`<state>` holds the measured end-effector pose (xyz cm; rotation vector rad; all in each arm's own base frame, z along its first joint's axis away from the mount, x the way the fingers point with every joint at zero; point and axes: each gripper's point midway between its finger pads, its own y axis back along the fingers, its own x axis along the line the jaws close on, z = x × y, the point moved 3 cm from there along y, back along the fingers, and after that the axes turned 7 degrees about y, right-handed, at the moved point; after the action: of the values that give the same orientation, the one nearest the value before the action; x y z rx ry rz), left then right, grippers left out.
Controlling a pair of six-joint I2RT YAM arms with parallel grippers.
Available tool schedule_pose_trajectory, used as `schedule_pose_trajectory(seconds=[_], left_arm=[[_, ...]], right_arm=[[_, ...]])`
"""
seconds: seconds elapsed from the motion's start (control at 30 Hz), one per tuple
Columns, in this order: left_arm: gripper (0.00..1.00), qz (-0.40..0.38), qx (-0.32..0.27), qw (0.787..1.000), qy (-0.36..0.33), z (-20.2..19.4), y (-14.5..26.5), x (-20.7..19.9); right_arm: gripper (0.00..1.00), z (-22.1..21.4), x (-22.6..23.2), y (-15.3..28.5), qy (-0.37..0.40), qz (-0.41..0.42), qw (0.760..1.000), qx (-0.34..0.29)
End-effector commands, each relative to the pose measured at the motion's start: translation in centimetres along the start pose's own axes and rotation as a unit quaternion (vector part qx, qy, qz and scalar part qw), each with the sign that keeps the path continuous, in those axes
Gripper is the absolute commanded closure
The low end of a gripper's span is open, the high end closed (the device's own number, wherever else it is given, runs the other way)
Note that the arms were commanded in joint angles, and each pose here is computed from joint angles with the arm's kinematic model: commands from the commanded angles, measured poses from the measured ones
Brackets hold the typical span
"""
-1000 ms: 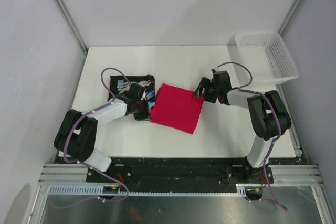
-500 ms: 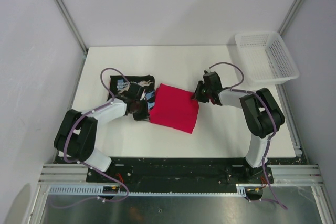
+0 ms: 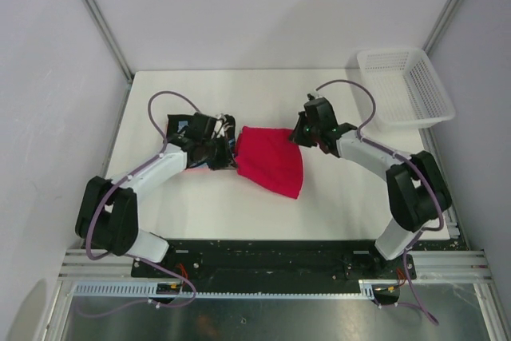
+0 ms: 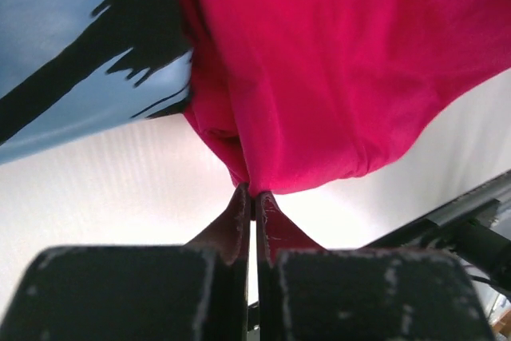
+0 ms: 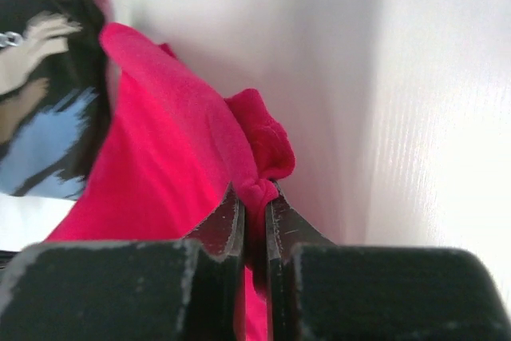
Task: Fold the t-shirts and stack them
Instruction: Put the neatly folded tshirt into the corner of the board with both arms
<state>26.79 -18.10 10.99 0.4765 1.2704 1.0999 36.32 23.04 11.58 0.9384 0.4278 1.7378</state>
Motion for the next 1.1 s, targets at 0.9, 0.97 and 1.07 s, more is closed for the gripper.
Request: schedule_pose_trajectory(seconds=[0.9, 0.97, 1.07], left_arm=[[1.0, -0.023, -0.165, 0.986, 0.01, 8.5, 10.6, -1.5], [1.0, -0.007, -0.175, 0.984, 0.02, 8.9, 11.2, -0.1], [1.0, 0.017, -0.189, 0.981, 0.035, 9.5, 11.8, 2.0]], right_arm=[[1.0, 13.1, 12.1, 5.9, 0.071, 0.104, 0.979, -0.162], [1.0, 13.2, 13.7, 4.7, 0.078, 0.113, 0.978, -0.159], [1.0, 13.1, 16.1, 2.7, 0.087, 0.127, 0.977, -0.15]])
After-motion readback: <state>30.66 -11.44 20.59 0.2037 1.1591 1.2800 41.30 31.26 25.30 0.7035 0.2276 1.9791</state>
